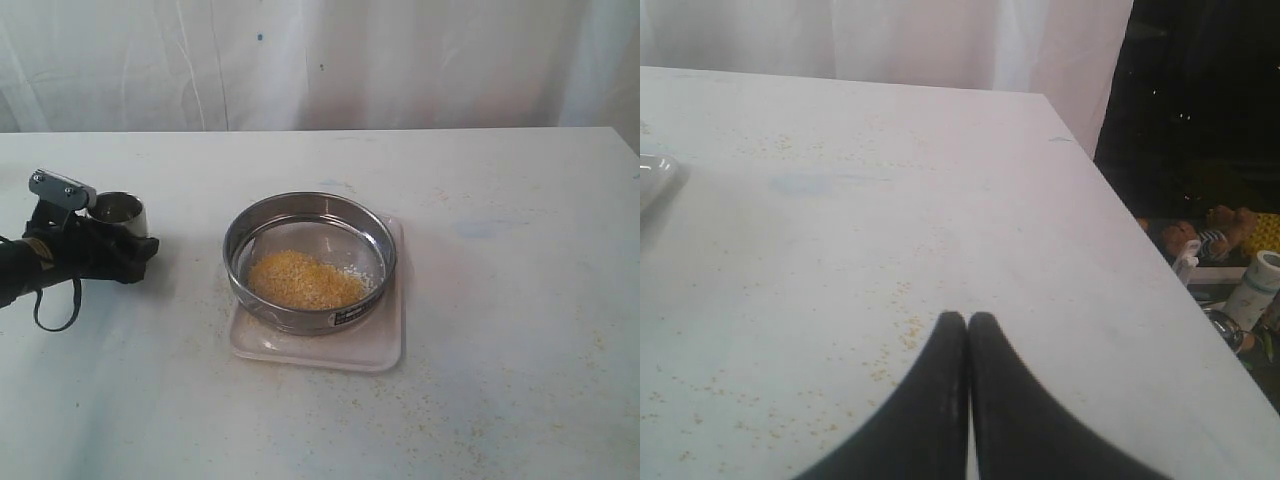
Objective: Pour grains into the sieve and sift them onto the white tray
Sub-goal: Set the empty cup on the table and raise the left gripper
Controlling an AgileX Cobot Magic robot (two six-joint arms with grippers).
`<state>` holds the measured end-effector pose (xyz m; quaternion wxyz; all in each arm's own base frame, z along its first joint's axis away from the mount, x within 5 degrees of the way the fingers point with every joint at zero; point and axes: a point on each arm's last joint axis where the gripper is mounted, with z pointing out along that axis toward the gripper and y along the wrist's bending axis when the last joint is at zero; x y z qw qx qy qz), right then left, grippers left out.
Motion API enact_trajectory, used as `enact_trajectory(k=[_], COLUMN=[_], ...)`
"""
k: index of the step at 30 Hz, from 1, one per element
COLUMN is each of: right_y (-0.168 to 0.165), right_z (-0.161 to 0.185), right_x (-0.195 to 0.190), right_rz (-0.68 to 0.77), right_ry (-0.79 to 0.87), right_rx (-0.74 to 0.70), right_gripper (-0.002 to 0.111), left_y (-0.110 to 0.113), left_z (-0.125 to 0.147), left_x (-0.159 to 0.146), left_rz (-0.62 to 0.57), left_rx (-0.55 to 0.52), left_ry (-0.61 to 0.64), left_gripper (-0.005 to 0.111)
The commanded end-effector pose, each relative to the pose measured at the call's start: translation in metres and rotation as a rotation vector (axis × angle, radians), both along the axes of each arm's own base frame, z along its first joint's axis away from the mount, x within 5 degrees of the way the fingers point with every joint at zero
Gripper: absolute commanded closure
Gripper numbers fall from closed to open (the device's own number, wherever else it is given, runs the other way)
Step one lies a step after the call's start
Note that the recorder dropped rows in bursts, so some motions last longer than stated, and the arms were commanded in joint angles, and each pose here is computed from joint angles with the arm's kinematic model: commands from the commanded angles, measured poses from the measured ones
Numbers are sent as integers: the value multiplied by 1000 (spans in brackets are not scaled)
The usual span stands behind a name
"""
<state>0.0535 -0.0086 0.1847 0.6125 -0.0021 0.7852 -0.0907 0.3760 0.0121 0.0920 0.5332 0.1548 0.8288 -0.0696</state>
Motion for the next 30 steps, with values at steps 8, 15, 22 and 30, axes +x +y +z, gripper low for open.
enact_trajectory(k=[8, 15, 22, 30], right_y=[0, 0, 0, 0], right_z=[0, 0, 0, 0], right_x=[0, 0, 0, 0], right_rz=[5, 5, 5, 5], right_ry=[-11, -11, -11, -11], right_rx=[-5, -5, -5, -5], right_gripper=[108, 108, 108, 108], left_y=[-3, -12, -14, 14], left_z=[21, 67, 161, 243], left_x=[4, -2, -27, -94], left_rz=[4, -135, -106, 323], left_rx=[-127, -63, -80, -39], left_ry=[-143, -245, -362, -254], left_gripper=[2, 2, 3, 85])
